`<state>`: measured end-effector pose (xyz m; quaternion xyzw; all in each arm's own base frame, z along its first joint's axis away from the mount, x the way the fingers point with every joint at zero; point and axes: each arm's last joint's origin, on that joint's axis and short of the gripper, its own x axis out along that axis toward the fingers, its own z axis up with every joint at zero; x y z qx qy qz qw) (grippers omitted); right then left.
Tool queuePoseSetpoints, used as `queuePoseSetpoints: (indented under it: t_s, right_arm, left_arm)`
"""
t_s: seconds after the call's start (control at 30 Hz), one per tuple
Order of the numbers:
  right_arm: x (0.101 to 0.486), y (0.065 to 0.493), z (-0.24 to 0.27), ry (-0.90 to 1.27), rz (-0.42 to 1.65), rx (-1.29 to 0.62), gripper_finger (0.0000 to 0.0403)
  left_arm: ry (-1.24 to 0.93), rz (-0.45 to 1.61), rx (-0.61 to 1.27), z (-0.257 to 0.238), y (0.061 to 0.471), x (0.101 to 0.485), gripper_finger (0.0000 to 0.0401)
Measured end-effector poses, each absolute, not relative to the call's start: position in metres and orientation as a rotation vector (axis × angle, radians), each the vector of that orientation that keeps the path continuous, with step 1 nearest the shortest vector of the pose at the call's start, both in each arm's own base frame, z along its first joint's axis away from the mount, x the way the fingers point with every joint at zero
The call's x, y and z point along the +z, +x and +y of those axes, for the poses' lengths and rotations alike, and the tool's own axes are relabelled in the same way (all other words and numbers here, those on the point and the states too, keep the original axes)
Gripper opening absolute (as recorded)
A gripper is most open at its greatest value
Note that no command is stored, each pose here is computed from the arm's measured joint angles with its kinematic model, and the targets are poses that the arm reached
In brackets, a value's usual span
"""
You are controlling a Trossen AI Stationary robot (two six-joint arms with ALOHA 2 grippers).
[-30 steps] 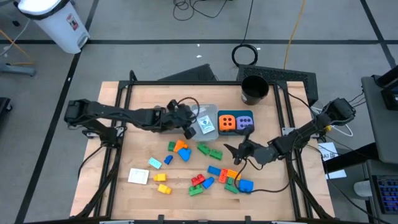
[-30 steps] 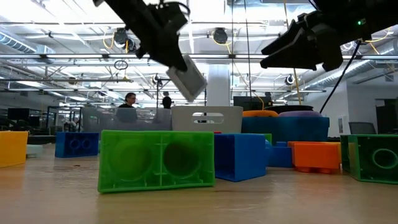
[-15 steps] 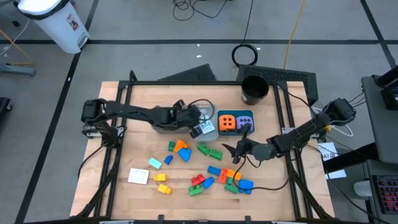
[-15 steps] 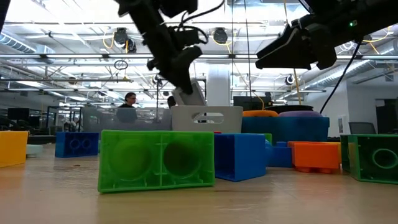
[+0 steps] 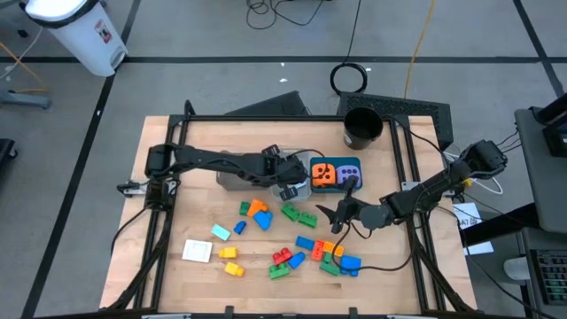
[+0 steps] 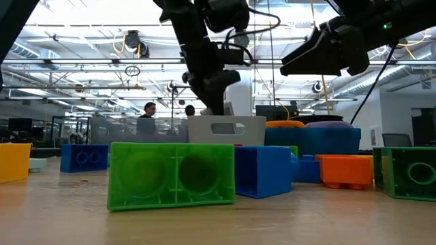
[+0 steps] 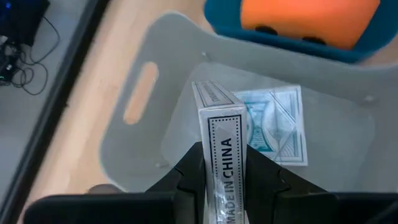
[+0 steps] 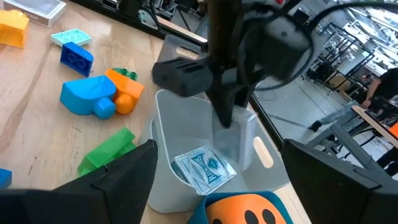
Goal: Pick & Place Toys
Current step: Put the black playing card box into the gray bin
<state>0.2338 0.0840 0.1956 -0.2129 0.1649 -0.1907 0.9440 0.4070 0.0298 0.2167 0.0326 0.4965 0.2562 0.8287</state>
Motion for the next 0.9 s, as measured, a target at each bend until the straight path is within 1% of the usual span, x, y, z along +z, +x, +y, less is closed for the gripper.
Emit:
queuePoseSetpoints:
  t_s: [0.13,0.17,0.37,0.53,0.7,0.9]
  right_arm:
    - [0.1954,0.2338,0.084,-0.436,0.338,-0.388,0.0331]
    - [0.1954,0.2338,0.084,-0.436,0.338,-0.388,0.0331]
    - [0.1948,0.2336,0.0839,-0.44,0.344,-0.387,0.0331]
    - [0.1948,0.2336,0.0839,-0.44,0.344,-0.388,0.0331]
    - [0.1948,0.2336,0.0839,-0.44,0.344,-0.388,0.0331]
    - [0.1948,0.2335,0.084,-0.44,0.344,-0.387,0.0331]
  left_arm:
    - [0.062,1.06,0.536,0.0295,0.4077,0.2146,0.0074]
    - [0.061,1.059,0.536,0.0295,0.4077,0.2146,0.008]
    - [0.037,1.045,0.546,0.0295,0.4085,0.2149,0.016]
    - [0.004,1.048,0.499,0.0281,0.4093,0.2146,0.0204]
    - [-0.003,1.028,0.494,0.028,0.4111,0.2155,0.0224]
    - [-0.056,0.99,0.51,0.0279,0.4135,0.2167,0.0227]
